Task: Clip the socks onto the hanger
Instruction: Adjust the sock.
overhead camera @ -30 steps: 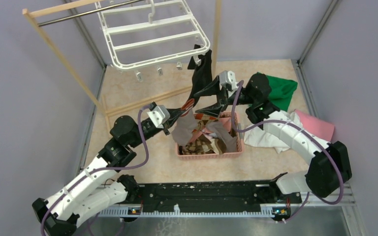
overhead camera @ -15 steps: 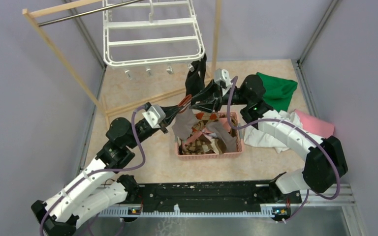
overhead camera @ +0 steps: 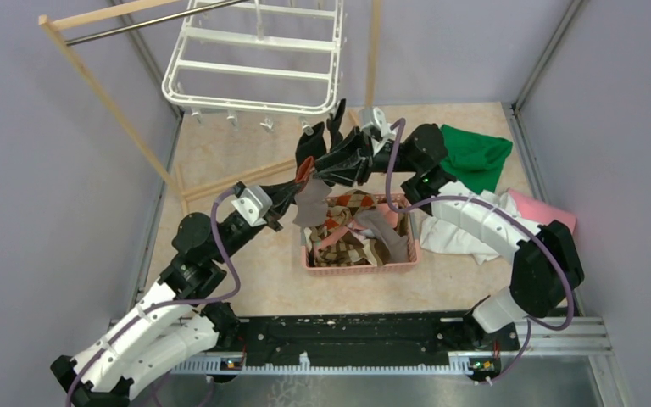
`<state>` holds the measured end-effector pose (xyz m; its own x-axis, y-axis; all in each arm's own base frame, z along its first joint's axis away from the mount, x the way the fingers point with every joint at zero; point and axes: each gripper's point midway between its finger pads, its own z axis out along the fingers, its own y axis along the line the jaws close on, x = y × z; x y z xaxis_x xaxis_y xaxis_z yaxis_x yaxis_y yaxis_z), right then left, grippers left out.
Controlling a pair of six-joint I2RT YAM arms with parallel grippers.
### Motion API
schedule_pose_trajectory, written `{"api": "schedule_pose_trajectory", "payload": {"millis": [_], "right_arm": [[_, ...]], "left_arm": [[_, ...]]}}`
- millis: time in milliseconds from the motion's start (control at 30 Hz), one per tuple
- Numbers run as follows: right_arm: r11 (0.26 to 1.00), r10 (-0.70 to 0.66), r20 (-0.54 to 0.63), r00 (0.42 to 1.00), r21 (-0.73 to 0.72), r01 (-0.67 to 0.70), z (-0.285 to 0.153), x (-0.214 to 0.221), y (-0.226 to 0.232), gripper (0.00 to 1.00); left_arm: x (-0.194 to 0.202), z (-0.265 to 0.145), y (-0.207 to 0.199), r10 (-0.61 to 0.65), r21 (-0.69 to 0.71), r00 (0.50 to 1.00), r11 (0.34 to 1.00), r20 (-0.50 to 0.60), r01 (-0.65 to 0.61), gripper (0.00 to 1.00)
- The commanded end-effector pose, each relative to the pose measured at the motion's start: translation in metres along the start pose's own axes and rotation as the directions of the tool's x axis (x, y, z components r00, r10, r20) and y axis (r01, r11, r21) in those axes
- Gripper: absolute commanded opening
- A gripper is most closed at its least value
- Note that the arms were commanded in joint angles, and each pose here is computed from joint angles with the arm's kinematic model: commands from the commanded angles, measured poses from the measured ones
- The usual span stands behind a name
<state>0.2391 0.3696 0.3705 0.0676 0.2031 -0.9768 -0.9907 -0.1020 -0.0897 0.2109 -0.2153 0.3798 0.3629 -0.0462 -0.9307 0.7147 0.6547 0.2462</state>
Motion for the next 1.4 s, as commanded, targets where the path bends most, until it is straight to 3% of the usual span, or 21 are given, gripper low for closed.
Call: {"api": "schedule_pose_trajectory", "payload": {"millis": [0, 67, 333, 600, 833, 900, 1033, 1167, 1367], "right_arm": [[0.993, -0.075, 0.048, 0.996, -0.082, 0.079, 0.013, -0.026, 0.015, 0.36], [0.992, -0.077, 0.042, 0.996, -0.100, 0.080, 0.015, -0.024, 0.018, 0.41], [0.993, -0.059, 0.039, 0.997, -0.100, 0.063, 0.027, -0.022, 0.017, 0.41], [0.990, -0.135, 0.008, 0.991, 0.052, 0.134, 0.027, -0.022, -0.012, 0.46], [0.931, -0.321, -0.102, 0.941, 0.146, 0.334, 0.020, -0.012, -0.013, 0.45], [0.917, -0.362, -0.112, 0.925, 0.138, 0.376, 0.025, -0.011, -0.001, 0.42], [0.878, -0.441, -0.131, 0.888, 0.141, 0.457, 0.037, -0.011, 0.018, 0.24], [0.862, -0.457, -0.129, 0.880, 0.182, 0.474, 0.050, -0.006, 0.027, 0.13], [0.853, -0.382, -0.150, 0.912, 0.322, 0.411, 0.060, 0.005, 0.001, 0.10]], "left_arm": [[-0.017, -0.006, 0.007, 0.003, -0.040, 0.998, 0.999, 0.063, 0.000, 0.00], [-0.021, -0.008, 0.007, -0.001, -0.041, 0.997, 0.999, 0.072, 0.004, 0.00], [-0.038, -0.016, 0.006, -0.010, -0.031, 0.995, 0.999, 0.095, 0.013, 0.00], [-0.015, -0.043, 0.012, -0.021, -0.080, 0.998, 0.997, -0.067, 0.015, 0.00], [-0.014, -0.074, 0.033, -0.007, -0.196, 0.986, 0.980, -0.169, -0.027, 0.00], [-0.014, -0.076, 0.039, -0.004, -0.225, 0.981, 0.974, -0.196, -0.041, 0.00], [-0.013, -0.074, 0.049, 0.004, -0.258, 0.969, 0.964, -0.248, -0.070, 0.00], [-0.011, -0.076, 0.058, 0.021, -0.281, 0.951, 0.953, -0.308, -0.112, 0.00], [-0.015, -0.079, 0.062, 0.038, -0.295, 0.953, 0.947, -0.300, -0.130, 0.00]]}}
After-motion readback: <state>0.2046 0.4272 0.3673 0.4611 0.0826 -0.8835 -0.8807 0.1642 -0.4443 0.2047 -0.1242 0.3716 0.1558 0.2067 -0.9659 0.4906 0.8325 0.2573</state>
